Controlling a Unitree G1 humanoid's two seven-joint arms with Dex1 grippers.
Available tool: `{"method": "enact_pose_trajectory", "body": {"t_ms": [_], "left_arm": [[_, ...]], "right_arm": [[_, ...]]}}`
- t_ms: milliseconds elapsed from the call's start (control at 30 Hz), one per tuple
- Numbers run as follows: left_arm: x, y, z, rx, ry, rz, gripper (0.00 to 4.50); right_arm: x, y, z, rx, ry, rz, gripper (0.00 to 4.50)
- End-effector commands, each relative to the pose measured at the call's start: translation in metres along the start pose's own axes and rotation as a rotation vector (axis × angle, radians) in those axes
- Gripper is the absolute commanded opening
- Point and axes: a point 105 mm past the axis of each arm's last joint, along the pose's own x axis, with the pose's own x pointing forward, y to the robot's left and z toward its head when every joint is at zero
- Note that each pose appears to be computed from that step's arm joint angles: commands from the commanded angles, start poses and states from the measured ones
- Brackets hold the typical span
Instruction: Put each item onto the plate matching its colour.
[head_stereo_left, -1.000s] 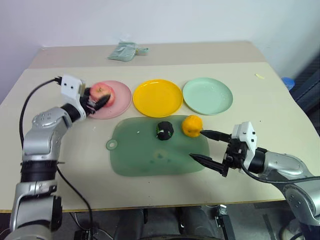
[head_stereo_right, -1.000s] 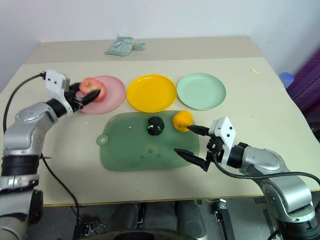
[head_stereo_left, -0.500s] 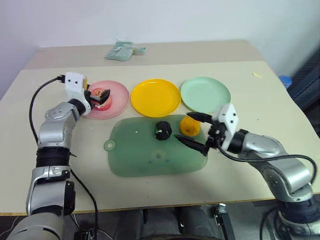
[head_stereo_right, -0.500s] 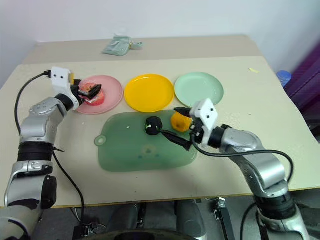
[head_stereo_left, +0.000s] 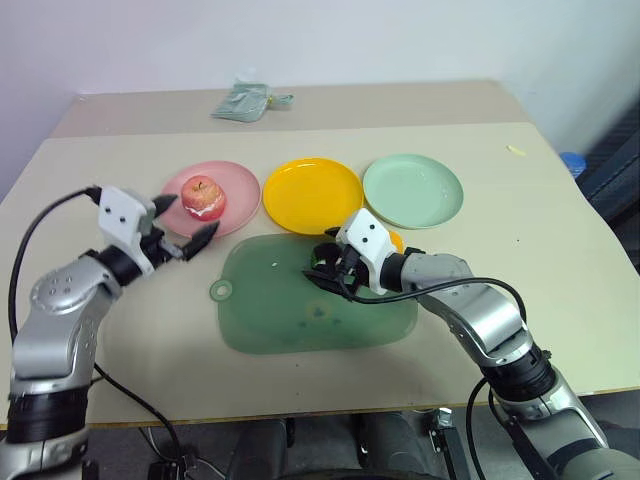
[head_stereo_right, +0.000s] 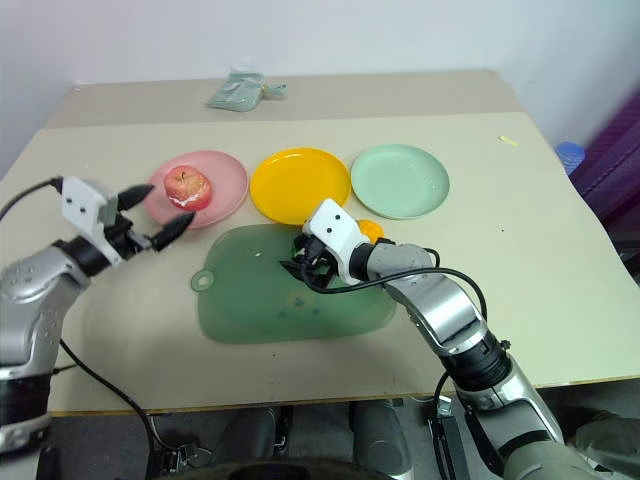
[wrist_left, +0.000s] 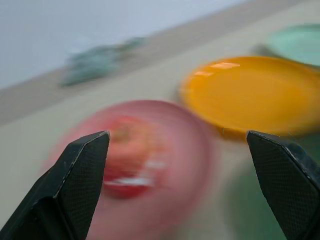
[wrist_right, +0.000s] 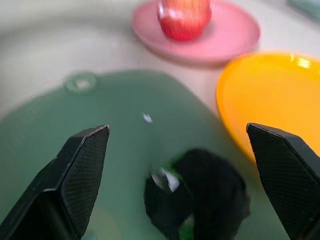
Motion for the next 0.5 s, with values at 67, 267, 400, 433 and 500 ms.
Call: {"method": "enact_pose_trajectory", "body": {"t_ms": [67, 267, 400, 433, 500], "left_arm": [[-0.013, -0.044, -0.001, 0.014, 0.031, -0.211, 4.43], [-0.019, -0.062, -0.013, -0.019, 0.069, -0.276, 4.5], [-0.02, -0.068, -0.015, -0.028, 0.07, -0.29, 4.5], [-0.02, -0.069, -0.015, -0.031, 0.068, -0.294, 4.5], [-0.019, -0.072, -0.016, -0.035, 0.068, -0.301, 4.5]], "right_arm": [[0.005, 0.002, 0.005, -0.01, 0.002, 0.009, 4.5], [0.011, 0.006, 0.005, -0.005, 0.011, 0.009, 3.67], [0.002, -0.016, 0.028, -0.021, -0.061, -0.085, 1.8], [-0.002, -0.024, 0.034, -0.019, -0.084, -0.114, 1.8], [-0.012, -0.043, 0.045, -0.009, -0.124, -0.181, 1.8]]}}
